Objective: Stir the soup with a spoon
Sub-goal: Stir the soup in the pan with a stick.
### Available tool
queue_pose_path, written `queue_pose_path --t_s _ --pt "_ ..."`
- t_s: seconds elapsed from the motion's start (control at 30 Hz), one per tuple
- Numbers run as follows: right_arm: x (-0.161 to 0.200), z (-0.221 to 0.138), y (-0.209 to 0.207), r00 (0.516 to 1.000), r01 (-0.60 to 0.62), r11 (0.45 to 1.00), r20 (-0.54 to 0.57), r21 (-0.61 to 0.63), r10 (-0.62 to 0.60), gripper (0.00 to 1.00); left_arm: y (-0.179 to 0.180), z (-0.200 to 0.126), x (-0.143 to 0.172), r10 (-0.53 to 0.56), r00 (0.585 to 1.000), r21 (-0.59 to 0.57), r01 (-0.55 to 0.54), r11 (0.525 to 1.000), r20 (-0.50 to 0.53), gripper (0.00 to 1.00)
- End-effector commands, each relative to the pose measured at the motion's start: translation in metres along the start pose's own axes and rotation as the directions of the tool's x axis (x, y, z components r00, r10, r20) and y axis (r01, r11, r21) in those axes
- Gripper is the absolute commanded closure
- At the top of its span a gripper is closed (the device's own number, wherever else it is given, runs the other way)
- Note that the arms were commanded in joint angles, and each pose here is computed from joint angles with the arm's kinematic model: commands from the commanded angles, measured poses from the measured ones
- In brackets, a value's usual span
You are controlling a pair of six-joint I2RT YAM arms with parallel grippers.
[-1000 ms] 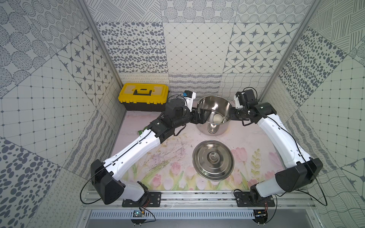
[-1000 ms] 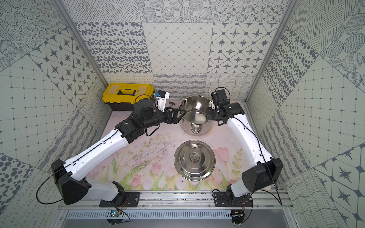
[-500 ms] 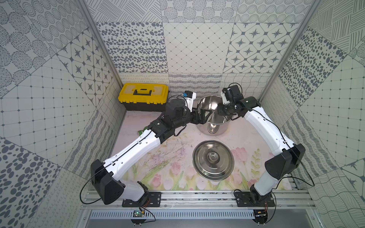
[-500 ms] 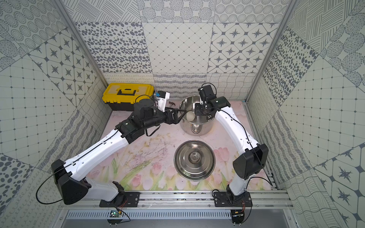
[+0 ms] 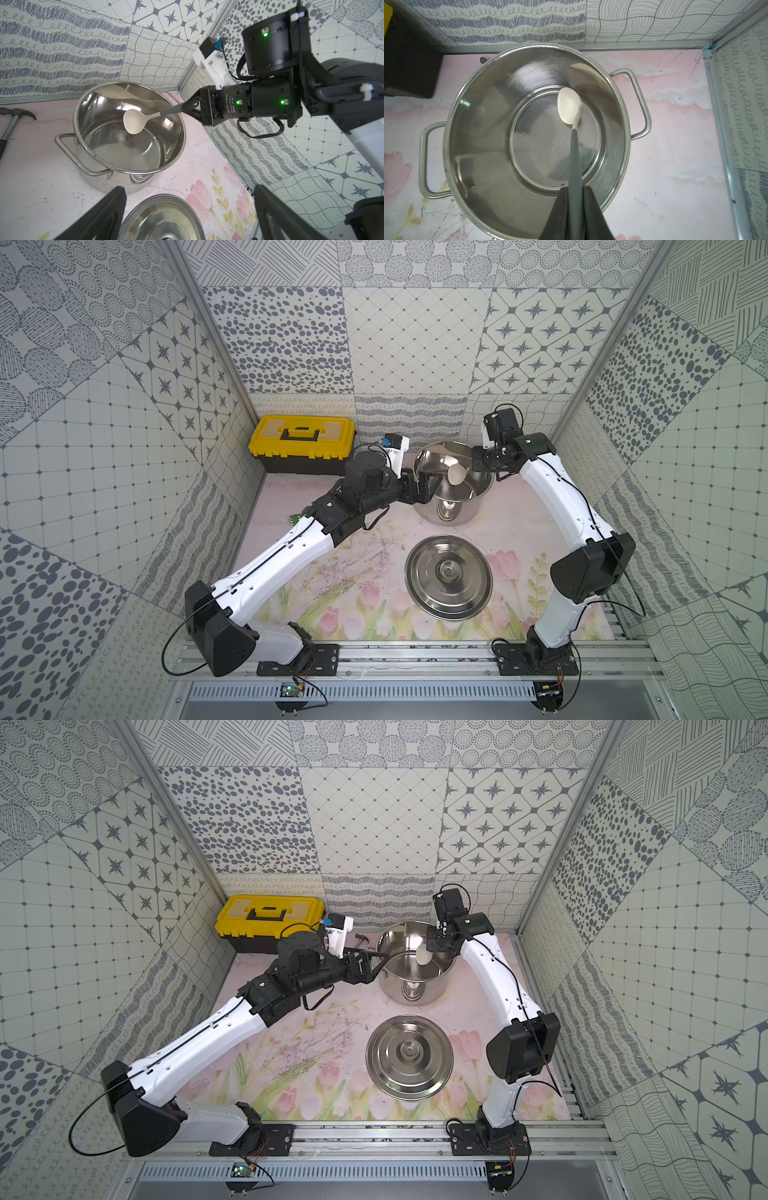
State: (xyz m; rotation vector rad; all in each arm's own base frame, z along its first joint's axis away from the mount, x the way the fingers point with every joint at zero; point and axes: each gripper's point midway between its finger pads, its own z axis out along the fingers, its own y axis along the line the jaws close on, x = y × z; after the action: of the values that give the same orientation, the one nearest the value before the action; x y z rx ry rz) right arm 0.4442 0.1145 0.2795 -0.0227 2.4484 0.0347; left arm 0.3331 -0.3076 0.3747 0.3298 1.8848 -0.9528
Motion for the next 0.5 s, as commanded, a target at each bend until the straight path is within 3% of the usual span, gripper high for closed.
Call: queue_pose_path --t_s 0.0,0.47 --pt "-0.003 -0.030 -0.004 0.998 0.021 1.000 0.063 -0.007 -0.020 1.00 -0.007 0.001 -0.014 0.025 0.998 0.027 -0.027 0.999 0.061 0.00" --pt "0.048 -0.054 0.025 1.000 0.018 0.996 0.014 -0.092 -0.016 1.00 -0.008 0.001 -0.019 0.055 0.995 0.024 -0.057 0.998 0.084 0.00"
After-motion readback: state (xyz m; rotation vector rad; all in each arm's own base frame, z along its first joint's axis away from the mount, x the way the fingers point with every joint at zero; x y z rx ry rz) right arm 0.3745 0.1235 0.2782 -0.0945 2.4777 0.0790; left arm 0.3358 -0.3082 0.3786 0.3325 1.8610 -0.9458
